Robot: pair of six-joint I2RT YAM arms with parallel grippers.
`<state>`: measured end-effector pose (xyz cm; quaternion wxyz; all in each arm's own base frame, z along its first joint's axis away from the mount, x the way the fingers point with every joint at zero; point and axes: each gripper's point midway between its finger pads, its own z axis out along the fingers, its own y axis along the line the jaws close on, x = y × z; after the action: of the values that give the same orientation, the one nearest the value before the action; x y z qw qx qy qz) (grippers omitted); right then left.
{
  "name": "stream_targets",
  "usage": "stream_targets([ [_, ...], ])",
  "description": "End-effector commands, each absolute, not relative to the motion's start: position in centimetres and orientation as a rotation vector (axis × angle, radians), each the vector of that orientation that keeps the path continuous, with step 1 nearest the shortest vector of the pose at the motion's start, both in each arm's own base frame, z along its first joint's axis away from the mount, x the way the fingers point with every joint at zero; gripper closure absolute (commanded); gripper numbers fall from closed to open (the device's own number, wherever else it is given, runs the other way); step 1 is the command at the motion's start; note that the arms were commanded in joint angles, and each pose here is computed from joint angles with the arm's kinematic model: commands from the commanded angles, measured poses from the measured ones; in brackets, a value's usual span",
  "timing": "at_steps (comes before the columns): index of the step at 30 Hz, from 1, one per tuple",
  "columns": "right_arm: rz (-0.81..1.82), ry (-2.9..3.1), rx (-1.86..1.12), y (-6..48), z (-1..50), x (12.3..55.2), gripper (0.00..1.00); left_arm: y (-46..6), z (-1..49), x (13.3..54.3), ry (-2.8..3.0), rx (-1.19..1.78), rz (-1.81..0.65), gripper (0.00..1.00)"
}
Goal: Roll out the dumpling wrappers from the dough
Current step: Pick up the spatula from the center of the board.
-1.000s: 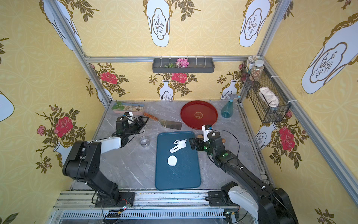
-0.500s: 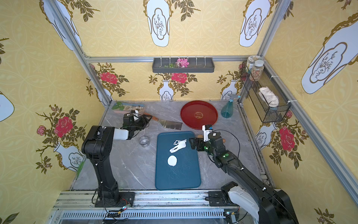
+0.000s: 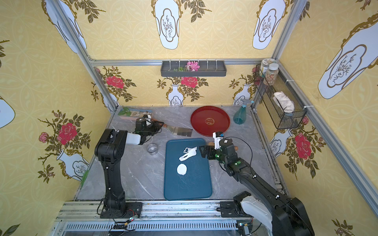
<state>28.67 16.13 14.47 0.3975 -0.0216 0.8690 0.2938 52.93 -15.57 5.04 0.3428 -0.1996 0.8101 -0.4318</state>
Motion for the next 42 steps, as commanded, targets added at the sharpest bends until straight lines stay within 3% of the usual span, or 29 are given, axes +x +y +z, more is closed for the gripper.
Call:
stream_targets([
  [1,0.770,2.146,-0.043,16.4,15.4,29.3,0.03,-15.6,5.5,53.3,2.076,-0.483,-1.115,0.64],
  [5,0.774,2.153,-0.031,16.4,15.0,29.5,0.03,-15.7,5.7,53.4,2.068,-0.464,-1.121,0.72],
  [14,0.772,2.160,-0.035,16.5,14.8,29.6,0.03,-16.2,6.7,53.4,2.045,-0.424,-1.152,1.00],
  [27,0.710,2.185,-0.025,15.8,15.0,29.9,0.03,-14.7,17.9,49.3,1.854,-0.363,-1.128,1.00],
  [34,0.680,2.189,0.054,14.8,14.9,29.8,0.03,-14.9,21.0,43.4,1.912,-0.345,-1.109,1.00],
  [42,0.620,2.182,0.139,13.2,15.1,29.6,0.03,-14.5,22.5,35.1,2.000,-0.310,-0.908,1.00],
])
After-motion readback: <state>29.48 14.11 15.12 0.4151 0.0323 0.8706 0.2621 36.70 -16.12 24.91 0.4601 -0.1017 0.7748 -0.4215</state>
